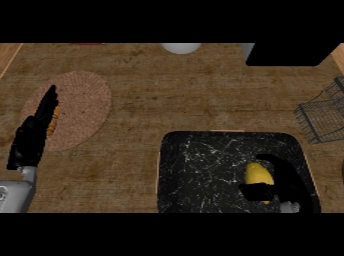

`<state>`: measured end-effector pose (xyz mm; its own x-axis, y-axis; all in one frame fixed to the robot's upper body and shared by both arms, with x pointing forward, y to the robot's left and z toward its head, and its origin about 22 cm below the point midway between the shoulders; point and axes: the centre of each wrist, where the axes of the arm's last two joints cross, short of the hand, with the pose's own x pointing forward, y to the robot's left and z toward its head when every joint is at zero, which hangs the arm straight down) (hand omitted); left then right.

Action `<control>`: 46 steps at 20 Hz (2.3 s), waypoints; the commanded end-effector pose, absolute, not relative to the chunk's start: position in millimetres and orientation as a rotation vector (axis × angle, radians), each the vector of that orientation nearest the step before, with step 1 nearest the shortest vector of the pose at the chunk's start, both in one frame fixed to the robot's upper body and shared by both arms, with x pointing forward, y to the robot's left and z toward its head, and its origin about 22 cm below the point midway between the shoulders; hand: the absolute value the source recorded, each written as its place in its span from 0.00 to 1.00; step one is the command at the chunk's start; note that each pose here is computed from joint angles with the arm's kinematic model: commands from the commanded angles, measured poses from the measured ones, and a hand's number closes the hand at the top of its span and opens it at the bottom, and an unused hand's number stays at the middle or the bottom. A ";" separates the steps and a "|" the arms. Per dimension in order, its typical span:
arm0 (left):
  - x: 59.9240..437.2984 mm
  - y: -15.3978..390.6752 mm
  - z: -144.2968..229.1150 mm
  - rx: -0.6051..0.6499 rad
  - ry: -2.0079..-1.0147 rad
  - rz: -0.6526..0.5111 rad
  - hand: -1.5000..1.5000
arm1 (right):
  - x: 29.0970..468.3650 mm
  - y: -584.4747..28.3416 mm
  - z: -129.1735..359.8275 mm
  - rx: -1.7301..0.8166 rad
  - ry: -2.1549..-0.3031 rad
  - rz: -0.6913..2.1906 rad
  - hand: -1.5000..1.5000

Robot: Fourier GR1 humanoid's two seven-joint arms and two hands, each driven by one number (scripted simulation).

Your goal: Pick the lemon from the tray and place it in the tiered basket

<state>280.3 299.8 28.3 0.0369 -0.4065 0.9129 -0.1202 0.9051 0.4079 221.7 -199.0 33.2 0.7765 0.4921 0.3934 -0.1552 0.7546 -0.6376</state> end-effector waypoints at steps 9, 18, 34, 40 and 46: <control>279.2 300.4 47.7 0.428 -1.549 -0.234 0.50 | 237.6 -181.2 43.4 -0.611 -0.547 0.404 1.00; 281.8 299.5 32.4 0.413 -1.525 -0.232 0.50 | 185.1 -158.1 56.3 -0.503 -1.058 1.195 1.00; 261.5 305.9 23.5 0.419 -1.515 -0.214 0.50 | 132.5 -240.9 196.1 -0.763 -1.743 0.621 1.00; 265.9 303.7 25.6 0.441 -1.539 -0.225 0.50 | 152.6 -278.8 233.6 -1.035 -1.687 0.662 1.00; 267.8 302.6 26.8 0.434 -1.534 -0.228 0.50 | 206.6 -310.2 253.3 -0.895 -1.670 0.607 1.00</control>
